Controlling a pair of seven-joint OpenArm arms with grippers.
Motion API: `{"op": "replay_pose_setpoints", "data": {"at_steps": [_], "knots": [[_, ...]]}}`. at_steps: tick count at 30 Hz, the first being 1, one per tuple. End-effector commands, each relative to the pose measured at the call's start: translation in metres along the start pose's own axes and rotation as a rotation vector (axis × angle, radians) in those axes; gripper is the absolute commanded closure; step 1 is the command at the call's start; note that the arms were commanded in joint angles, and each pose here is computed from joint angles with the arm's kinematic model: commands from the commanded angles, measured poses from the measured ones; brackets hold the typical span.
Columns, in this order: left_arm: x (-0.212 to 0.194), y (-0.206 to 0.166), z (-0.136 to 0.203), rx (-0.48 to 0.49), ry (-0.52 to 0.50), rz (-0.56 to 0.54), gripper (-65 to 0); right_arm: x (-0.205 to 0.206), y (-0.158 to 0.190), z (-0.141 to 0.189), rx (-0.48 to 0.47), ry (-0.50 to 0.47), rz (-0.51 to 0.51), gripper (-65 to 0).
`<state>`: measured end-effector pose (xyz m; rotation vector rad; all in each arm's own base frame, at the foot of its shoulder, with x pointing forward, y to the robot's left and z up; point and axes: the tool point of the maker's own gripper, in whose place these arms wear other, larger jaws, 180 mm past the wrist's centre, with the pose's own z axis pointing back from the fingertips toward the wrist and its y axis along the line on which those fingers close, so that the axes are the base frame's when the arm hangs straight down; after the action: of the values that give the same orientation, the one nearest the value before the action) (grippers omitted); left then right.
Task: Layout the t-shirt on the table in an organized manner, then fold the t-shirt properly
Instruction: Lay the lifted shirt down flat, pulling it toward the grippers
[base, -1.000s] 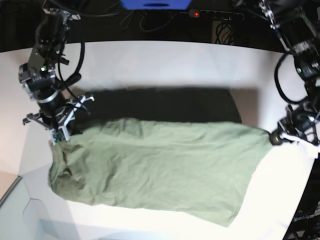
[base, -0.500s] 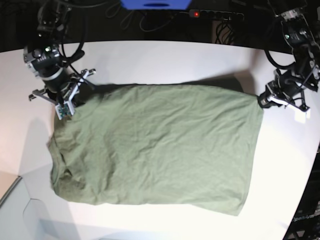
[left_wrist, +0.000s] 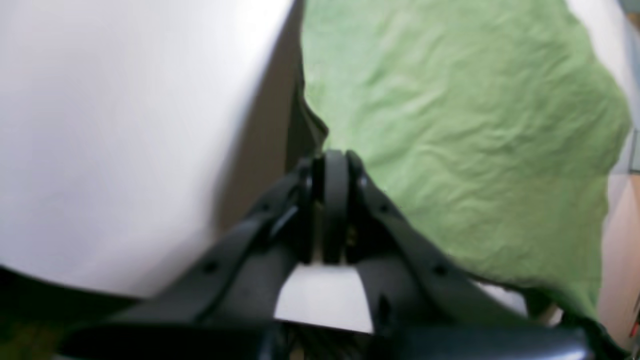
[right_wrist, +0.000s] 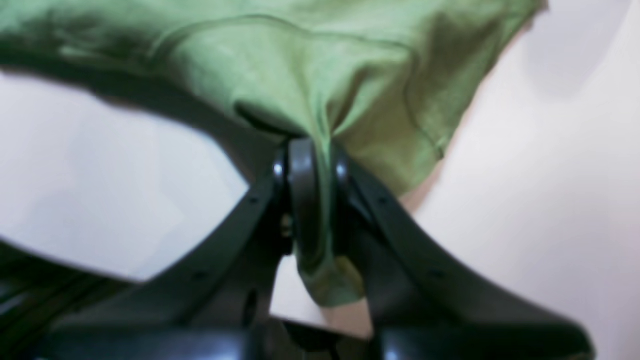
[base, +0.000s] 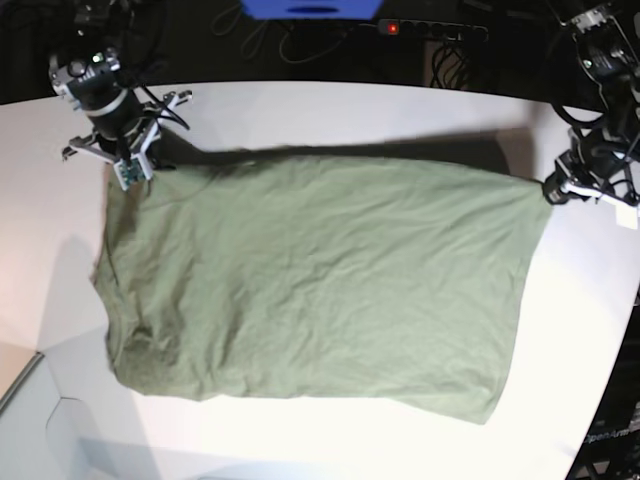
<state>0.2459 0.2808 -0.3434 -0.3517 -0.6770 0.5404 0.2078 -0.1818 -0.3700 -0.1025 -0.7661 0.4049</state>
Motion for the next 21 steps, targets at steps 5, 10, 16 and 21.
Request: {"op": "replay_pose_setpoints", "data": {"at_steps": [5, 10, 16, 21], "knots": [[0.0, 0.007, -0.001, -0.003, 0.006, 0.021, -0.1, 0.005, -0.002, 0.004, -0.011, -0.033, -0.007, 0.0], [-0.005, 0.013, 0.001, 0.014, 0.02, 0.019, -7.4, 0.004, -0.002, 0.005, -0.01, -0.028, -0.007, -10.7], [-0.005, 0.035, 0.015, 0.062, 0.003, 0.058, -28.6, -0.003, 0.001, 0.007, -0.003, -0.017, -0.006, -33.5], [0.002, 0.052, 0.039, 0.1, -0.005, 0.099, -29.1, -0.007, -0.011, 0.011, -0.038, -0.009, -0.021, -39.0]]}}
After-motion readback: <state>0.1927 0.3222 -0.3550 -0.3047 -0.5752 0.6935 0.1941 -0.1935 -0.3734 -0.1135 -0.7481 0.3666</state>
